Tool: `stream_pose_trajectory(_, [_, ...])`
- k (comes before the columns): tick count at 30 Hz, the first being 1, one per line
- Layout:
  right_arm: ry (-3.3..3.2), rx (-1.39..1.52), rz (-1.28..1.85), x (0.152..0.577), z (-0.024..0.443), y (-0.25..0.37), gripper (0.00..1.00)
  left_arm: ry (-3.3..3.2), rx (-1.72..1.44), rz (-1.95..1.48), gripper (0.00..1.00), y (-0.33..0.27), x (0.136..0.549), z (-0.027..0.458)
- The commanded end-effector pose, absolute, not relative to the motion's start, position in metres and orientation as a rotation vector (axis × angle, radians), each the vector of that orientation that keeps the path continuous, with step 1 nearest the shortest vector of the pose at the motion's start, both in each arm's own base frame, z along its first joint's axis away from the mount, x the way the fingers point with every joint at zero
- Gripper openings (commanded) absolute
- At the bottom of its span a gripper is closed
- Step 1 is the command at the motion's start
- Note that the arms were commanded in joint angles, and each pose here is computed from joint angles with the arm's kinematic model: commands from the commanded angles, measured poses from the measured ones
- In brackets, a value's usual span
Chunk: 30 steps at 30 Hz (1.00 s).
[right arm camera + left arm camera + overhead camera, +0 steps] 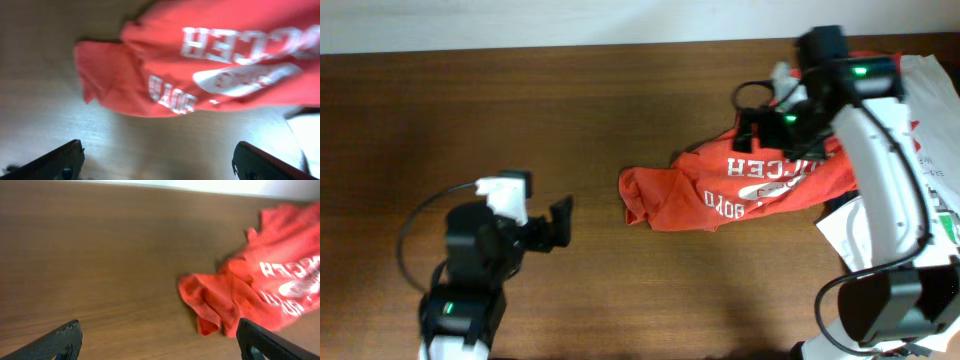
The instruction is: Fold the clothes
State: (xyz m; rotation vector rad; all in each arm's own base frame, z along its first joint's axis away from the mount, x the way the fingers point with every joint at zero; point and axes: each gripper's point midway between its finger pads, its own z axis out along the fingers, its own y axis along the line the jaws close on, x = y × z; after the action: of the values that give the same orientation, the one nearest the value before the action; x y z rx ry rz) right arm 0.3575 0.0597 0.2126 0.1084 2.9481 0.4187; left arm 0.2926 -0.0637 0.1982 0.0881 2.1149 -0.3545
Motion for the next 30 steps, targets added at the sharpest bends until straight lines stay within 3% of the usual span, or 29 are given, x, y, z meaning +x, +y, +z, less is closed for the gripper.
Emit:
stream_pose_trajectory(1, [2.957,0.274,0.384,0.347,0.218,0.024,0.98,2.234,0.222,-0.586,0.98,-0.117,0.308,0.159])
stream_pose_trajectory(9, [2.985,0.348,0.378,0.337,0.216,0.002,0.99,2.464,0.29,-0.774,0.99,-0.21,0.318,0.044])
stream_pose_trajectory(13, [2.991,0.351,0.379,0.336,0.216,0.003,0.99,2.45,0.338,-0.842,0.98,-0.248,0.314,0.019])
stream_pose_trajectory(14, [2.993,0.351,0.379,0.335,0.216,0.003,0.99,2.424,0.367,-0.858,0.89,-0.257,0.314,0.018])
stream_pose_trajectory(15, [2.994,0.352,0.379,0.335,0.216,0.003,0.99,2.388,0.39,-0.874,0.67,-0.266,0.316,0.02])
stream_pose_trajectory(17, [3.0,0.354,0.373,0.334,0.216,0.002,0.99,2.336,0.339,-0.768,0.0,-0.259,0.333,0.023])
stream_pose_trajectory(21, [3.033,0.37,0.203,0.327,0.212,-0.016,0.99,2.278,0.101,-0.511,0.0,-0.192,0.376,0.047])
stream_pose_trajectory(24, [3.034,0.372,0.17,0.327,0.211,-0.02,0.99,2.12,-0.243,-0.272,0.0,-0.061,0.41,0.111])
stream_pose_trajectory(27, [3.034,0.372,0.171,0.327,0.211,-0.02,0.99,1.971,-0.45,-0.123,0.0,0.041,0.414,0.152])
stream_pose_trajectory(28, [3.034,0.372,0.171,0.327,0.211,-0.02,0.99,1.948,-0.494,-0.053,0.02,0.075,0.412,0.158])
stream_pose_trajectory(30, [3.034,0.372,0.171,0.327,0.211,-0.02,0.99,1.953,-0.538,-0.072,0.99,0.106,0.41,0.159])
